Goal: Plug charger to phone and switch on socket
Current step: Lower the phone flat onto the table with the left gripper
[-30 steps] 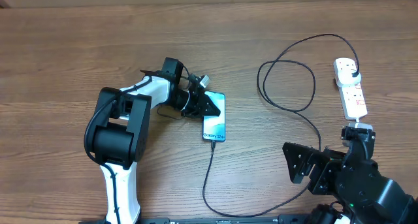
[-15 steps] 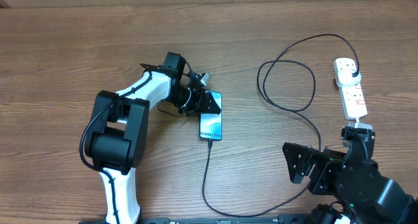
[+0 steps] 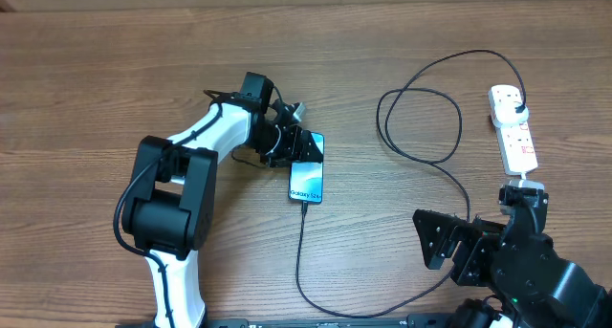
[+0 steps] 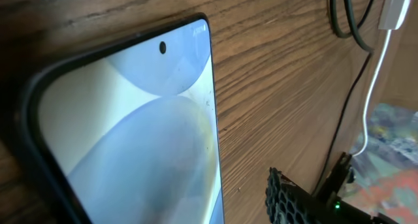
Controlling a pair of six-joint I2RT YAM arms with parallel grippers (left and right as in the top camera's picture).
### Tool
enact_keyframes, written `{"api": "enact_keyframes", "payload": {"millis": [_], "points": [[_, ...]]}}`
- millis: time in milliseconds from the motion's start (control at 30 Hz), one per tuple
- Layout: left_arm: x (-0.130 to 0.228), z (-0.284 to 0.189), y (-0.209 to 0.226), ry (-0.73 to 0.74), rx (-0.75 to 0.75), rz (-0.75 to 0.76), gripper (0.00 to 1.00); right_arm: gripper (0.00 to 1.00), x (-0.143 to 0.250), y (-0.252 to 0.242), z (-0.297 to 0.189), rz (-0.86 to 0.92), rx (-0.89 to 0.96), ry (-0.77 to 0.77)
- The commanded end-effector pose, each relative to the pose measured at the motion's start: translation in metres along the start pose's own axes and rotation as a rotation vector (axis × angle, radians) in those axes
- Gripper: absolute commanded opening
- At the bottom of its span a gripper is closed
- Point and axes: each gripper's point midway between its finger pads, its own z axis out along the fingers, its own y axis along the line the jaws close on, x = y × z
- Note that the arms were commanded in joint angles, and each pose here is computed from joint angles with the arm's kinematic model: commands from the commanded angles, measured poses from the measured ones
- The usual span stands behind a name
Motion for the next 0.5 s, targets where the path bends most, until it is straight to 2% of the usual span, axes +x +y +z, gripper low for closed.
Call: {"api": "enact_keyframes", "payload": {"millis": [0,133,233,467], "points": [[0.026,0.029,0.070,0.088,-0.282,0.026,0.63,1.00,-0.001,0.000,0.000,0.008,0.001,-0.003],[0.027,0.030,0.077,0.091,-0.363,0.044,0.63,1.00,0.000,0.000,0.000,0.007,0.001,-0.002],[0.025,0.025,0.089,0.070,-0.439,-0.013,0.64,1.00,0.000,0.000,0.000,0.008,0.001,-0.002],[0.026,0.026,0.088,0.037,-0.444,-0.179,0.64,1.00,-0.001,0.001,0.000,0.009,-0.003,-0.004]]}}
